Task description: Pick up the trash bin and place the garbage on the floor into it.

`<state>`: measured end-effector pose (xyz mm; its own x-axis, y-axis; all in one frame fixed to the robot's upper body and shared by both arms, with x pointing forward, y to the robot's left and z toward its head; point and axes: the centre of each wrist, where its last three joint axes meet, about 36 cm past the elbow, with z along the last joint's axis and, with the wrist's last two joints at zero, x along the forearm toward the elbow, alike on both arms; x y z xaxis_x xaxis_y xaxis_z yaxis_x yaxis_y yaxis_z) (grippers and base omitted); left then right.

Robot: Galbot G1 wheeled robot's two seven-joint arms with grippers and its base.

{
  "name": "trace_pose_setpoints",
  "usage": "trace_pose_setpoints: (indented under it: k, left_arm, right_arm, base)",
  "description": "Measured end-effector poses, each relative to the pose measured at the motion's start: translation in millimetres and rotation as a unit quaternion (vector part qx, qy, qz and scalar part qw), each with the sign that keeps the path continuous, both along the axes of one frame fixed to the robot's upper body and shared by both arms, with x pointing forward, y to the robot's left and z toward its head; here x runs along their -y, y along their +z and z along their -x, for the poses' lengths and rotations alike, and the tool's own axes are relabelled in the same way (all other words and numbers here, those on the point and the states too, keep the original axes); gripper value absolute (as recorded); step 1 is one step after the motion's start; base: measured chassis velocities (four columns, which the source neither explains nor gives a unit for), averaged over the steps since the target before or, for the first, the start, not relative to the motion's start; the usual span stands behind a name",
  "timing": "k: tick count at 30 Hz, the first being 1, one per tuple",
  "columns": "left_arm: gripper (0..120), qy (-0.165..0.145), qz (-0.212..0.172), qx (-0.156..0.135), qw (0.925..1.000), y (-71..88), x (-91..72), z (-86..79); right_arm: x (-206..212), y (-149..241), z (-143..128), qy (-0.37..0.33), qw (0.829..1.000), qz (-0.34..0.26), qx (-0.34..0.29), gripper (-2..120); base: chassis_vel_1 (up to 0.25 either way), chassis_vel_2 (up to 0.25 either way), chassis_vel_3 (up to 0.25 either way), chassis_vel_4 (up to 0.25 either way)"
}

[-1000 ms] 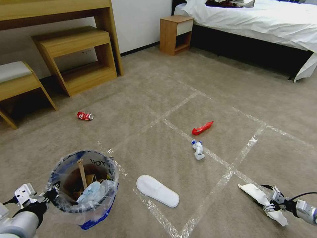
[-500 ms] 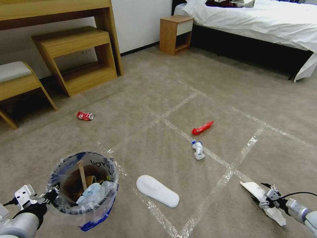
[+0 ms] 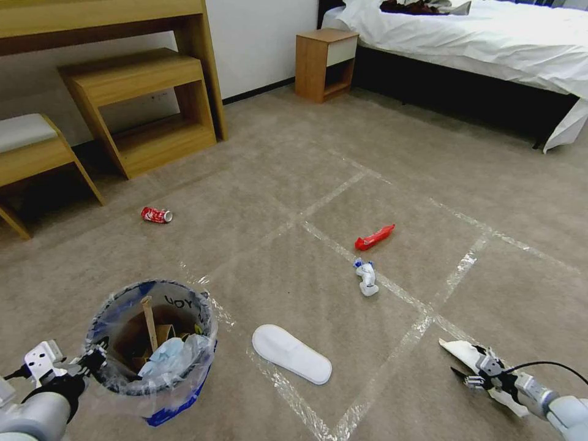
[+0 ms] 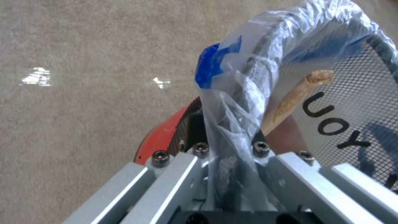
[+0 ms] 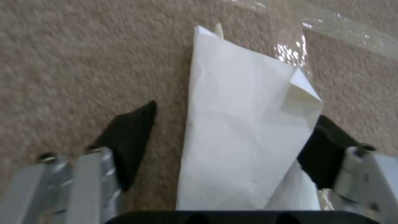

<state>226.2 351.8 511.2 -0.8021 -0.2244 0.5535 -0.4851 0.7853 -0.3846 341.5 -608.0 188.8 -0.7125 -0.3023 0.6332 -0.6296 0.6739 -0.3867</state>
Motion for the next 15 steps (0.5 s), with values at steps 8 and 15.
trace_pose_setpoints:
  k: [8,15]
  left_arm:
    - [0,0.004,-0.004,0.0,1.0,-1.3,-1.8,-2.2]
    - [0,0.007,-0.007,0.001,1.0,-1.2,-3.8,-2.9]
  right_arm:
    - [-15.1,-4.3,-12.5,-0.001,1.0,-0.011,0.014,44]
    - [-22.8,-3.9,-26.2,-0.004,1.0,-0.015,0.025,19]
  base:
    - [0.0,0.0,0.0,0.0]
    - [0.0,0.0,0.0,0.0]
